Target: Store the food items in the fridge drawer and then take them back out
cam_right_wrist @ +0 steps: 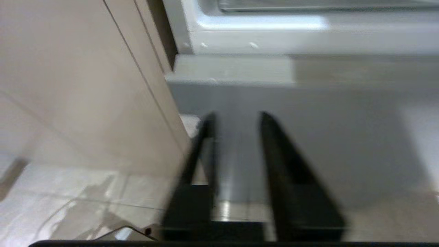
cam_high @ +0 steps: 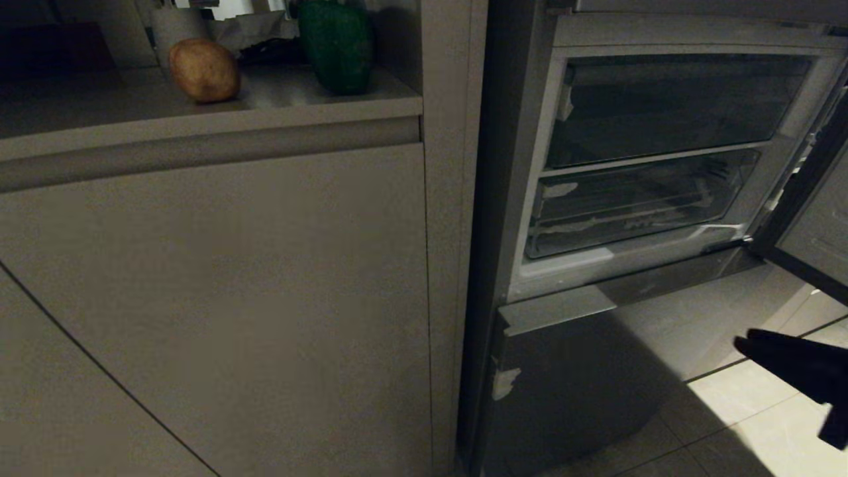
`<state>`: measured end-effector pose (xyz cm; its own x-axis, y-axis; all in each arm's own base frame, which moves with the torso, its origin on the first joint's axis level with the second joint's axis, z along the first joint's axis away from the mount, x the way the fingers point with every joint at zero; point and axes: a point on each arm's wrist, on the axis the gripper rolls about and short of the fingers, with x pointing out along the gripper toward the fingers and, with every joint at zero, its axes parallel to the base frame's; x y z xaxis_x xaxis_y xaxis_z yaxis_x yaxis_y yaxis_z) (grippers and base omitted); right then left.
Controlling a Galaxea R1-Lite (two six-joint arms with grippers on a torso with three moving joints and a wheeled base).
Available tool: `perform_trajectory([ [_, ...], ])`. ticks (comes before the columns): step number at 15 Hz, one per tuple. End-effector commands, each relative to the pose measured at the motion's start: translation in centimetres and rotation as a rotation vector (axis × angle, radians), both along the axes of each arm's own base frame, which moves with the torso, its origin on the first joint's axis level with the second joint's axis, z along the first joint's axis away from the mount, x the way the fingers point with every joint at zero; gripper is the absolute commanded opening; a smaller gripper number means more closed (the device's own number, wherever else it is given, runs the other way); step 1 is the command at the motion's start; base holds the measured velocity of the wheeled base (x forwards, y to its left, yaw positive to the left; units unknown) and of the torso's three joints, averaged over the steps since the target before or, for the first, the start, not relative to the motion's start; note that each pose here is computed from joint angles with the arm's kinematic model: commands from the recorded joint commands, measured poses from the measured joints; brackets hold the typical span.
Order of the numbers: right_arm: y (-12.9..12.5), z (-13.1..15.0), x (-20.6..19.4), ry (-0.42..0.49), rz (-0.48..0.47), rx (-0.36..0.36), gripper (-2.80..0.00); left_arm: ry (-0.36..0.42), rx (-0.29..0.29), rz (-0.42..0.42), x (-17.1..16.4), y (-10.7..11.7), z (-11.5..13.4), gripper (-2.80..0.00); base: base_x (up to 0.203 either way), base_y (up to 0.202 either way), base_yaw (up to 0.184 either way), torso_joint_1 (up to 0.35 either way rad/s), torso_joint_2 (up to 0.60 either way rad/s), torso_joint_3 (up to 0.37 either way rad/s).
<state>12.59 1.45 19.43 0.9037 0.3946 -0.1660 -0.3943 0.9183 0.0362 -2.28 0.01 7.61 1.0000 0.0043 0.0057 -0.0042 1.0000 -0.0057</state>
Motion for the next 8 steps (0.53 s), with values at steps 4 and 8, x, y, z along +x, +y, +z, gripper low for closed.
perform_trajectory([
  [4, 3.7, -3.2, 10.1, -0.005, 0.167, 0.006, 0.00, 0.001, -0.001, 0.000, 0.0, 0.0, 0.0, -2.80, 0.000, 0.000, 0.000, 0.000, 0.00, 0.000],
  [8, 4.5, -2.6, 12.9, -0.183, 0.176, 0.022, 0.00, 0.001, -0.001, 0.000, 0.0, 0.0, 0.0, -2.80, 0.000, 0.000, 0.000, 0.000, 0.00, 0.000],
])
